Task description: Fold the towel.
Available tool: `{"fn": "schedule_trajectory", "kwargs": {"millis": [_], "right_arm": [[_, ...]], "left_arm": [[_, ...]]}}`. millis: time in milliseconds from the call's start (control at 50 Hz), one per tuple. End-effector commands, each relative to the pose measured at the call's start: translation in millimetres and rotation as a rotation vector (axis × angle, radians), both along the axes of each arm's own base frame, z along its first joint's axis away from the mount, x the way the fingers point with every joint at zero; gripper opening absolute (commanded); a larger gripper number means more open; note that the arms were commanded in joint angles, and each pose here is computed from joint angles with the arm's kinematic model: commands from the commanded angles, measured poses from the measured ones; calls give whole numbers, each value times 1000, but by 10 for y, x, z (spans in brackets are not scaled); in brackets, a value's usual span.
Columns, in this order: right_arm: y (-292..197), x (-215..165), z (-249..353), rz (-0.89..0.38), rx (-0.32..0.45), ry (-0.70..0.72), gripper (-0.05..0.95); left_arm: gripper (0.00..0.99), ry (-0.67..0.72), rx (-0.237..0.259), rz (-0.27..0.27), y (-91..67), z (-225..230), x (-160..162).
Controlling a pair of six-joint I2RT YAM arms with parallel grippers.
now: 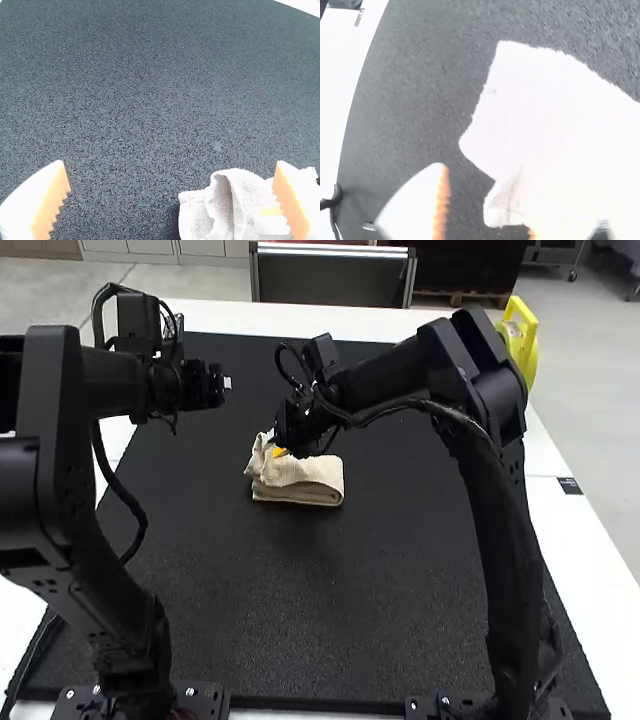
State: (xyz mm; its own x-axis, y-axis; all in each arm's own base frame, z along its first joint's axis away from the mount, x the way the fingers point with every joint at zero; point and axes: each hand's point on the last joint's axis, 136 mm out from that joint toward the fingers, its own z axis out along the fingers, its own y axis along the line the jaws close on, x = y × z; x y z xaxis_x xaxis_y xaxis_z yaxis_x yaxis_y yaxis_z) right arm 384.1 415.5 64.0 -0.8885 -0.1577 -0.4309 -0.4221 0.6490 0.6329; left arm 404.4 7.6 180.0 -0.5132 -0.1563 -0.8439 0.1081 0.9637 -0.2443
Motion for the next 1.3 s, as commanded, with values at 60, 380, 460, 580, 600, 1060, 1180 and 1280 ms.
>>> {"fn": "schedule_trajectory", "kwargs": {"millis": [60, 380, 460, 580, 600, 1060, 1180, 1280], "right_arm": [[2, -19, 239, 6, 22, -41, -2], [-9, -72, 139, 12, 15, -16, -23], [-12, -80, 83, 13, 10, -8, -23], [-1, -80, 0, 16, 2, 0, -23], [7, -86, -10, 18, 2, 2, -23], [107, -75, -257, 31, -18, 26, -23], [164, -101, -269, 40, -17, 26, -23], [233, -141, -296, 54, -17, 26, -23]], "left_arm": [[959, -32, -8, 2, 16, 110, -14], [959, -32, -8, 0, 10, 107, -11], [959, -33, -8, 2, 17, 107, -10], [959, -32, -8, 2, 16, 96, -14], [959, -32, -8, 2, 16, 92, -15], [959, -35, -7, 2, 22, 99, -12], [959, -38, -6, 1, 16, 108, -11], [959, -36, -6, 2, 23, 102, -10]]}}
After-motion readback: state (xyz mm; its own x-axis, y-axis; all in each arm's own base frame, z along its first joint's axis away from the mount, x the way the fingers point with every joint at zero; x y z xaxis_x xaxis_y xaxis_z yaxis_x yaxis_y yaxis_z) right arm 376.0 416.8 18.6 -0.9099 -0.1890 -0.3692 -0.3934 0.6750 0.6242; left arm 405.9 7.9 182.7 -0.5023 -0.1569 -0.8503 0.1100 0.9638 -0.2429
